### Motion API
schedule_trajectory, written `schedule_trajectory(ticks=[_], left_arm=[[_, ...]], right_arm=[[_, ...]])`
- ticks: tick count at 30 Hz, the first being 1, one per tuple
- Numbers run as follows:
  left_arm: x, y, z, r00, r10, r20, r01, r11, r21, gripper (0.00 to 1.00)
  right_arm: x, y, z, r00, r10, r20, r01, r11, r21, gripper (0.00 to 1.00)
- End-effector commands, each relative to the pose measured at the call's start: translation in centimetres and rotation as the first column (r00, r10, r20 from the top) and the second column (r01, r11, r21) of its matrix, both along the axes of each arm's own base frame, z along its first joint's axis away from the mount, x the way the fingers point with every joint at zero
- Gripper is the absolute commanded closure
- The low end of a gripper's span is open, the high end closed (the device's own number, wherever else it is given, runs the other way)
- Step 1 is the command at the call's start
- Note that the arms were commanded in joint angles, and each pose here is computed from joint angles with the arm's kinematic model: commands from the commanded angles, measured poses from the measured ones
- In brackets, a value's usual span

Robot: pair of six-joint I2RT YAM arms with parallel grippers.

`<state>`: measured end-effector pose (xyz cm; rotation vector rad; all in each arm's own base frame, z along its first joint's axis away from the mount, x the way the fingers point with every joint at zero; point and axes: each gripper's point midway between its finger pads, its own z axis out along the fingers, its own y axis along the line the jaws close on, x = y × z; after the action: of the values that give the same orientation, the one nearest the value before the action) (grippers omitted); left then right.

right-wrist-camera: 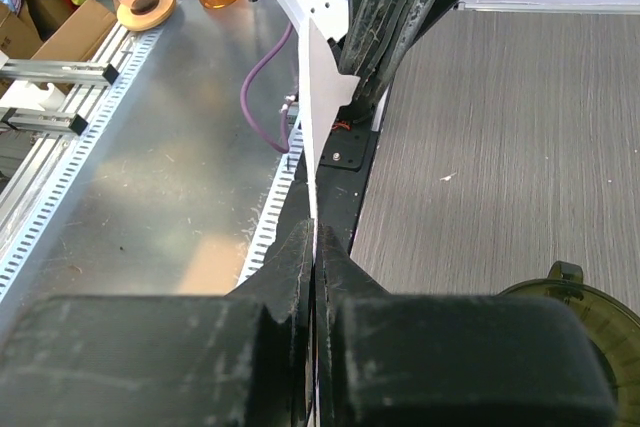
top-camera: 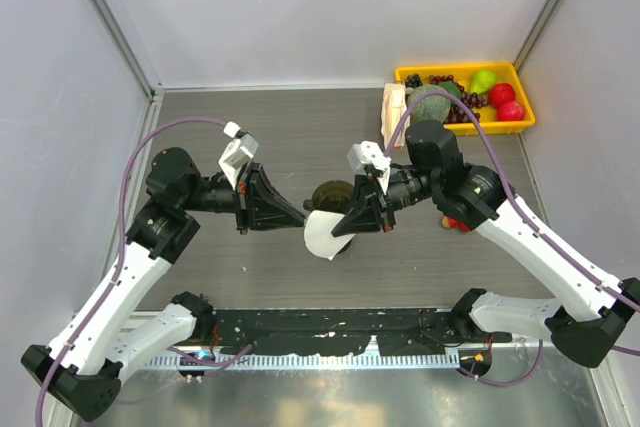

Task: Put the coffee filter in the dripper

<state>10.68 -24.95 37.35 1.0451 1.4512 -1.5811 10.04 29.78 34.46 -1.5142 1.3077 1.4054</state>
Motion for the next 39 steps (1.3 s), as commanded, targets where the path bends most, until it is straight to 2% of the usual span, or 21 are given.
schedule_trajectory(ticks=[1, 15, 25, 32, 39], left_arm=[[0.1, -0.5, 0.3, 1.000, -0.003, 0.000, 0.003, 1.000, -0.011, 1.00], [0.4, -1.8, -0.2, 0.999, -0.028, -0.043, 0.028, 1.000, -0.005, 1.00], [-0.1, -1.6, -0.4, 0.998, -0.037, -0.045, 0.037, 0.999, -0.001, 1.00], [1.3, -2.3, -0.1, 0.997, 0.004, -0.073, -0.004, 1.000, -0.005, 1.00], [0.6, -1.8, 0.0, 0.998, -0.014, -0.056, 0.014, 1.000, -0.011, 1.00]], right_arm=[[0.1, 0.4, 1.7, 0.998, 0.007, 0.058, -0.009, 0.999, 0.040, 0.95], [0.7, 1.6, 1.7, 0.999, 0.005, 0.048, -0.006, 1.000, 0.029, 0.95], [2.1, 1.8, 2.1, 0.996, -0.068, 0.060, 0.066, 0.997, 0.034, 0.95], [2.8, 2.6, 2.5, 0.997, -0.069, -0.017, 0.069, 0.997, 0.042, 0.95], [2.4, 2.2, 2.6, 0.999, -0.047, -0.008, 0.047, 0.997, 0.056, 0.95]])
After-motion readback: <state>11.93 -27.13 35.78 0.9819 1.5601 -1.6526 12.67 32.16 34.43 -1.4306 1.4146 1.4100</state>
